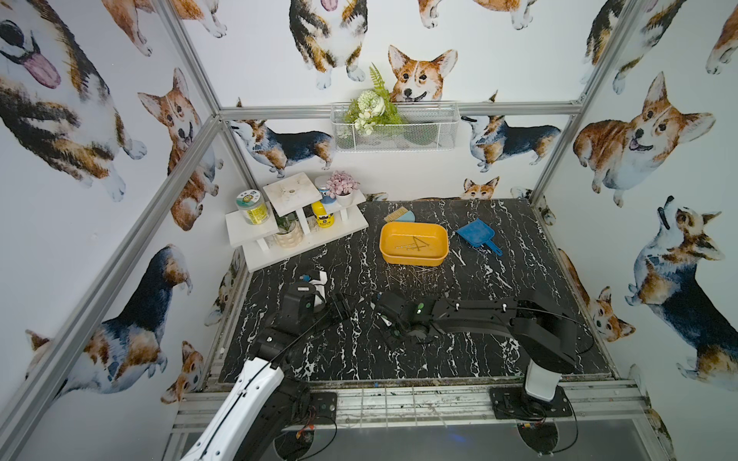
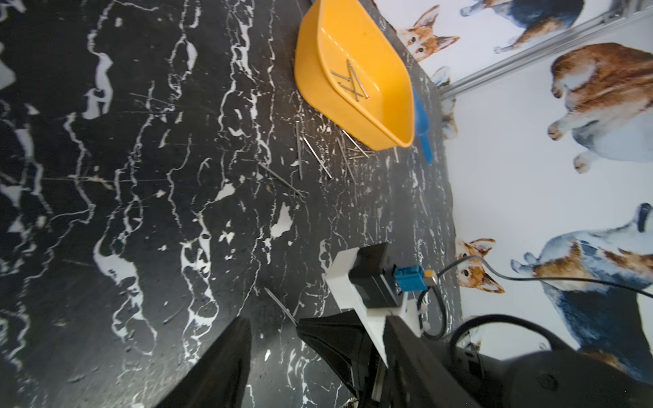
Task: Put the nails on the desktop into the storage box
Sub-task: Pick up the nail from the center of the board, then place the nail in the storage box.
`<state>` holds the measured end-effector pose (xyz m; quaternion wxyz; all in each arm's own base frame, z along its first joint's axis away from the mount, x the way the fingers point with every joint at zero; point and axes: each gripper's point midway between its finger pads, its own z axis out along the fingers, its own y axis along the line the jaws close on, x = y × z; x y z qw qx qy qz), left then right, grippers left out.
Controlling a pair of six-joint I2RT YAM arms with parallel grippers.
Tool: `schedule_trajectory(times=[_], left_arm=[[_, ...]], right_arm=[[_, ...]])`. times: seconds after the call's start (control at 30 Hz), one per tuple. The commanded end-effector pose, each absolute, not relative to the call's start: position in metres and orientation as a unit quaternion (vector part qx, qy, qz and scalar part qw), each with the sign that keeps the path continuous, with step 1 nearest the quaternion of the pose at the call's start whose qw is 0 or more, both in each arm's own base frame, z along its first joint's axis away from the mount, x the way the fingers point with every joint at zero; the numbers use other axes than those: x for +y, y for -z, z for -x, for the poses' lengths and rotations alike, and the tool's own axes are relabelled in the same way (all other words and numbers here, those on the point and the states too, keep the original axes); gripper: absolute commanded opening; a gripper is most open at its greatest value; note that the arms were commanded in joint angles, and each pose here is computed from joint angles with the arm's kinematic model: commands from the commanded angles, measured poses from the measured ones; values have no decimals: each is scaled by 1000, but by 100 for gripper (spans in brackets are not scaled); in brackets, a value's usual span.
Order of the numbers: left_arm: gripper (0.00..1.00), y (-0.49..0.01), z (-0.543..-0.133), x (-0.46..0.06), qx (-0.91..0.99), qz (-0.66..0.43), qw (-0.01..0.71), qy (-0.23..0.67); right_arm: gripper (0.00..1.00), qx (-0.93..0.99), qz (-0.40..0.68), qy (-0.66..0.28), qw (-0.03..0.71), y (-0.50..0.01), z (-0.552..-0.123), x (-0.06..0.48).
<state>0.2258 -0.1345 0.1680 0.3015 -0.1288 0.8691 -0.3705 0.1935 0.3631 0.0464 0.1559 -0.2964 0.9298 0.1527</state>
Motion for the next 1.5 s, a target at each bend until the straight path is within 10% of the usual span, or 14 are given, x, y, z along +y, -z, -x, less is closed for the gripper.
schedule_trajectory(times=[0.0,0.67,1.47], left_arm=[[65,-190,-228,-151,841,95,316,428],[64,-207,-238,-167,823,65,316,467],[57,-175,-339,-149,938,35,311,151]], right_arm=[[0,931,294,-152,156,-51,-196,354],[0,928,228,-162,244,-131,-286,299],[1,943,150,-109,277,-117,-492,243]])
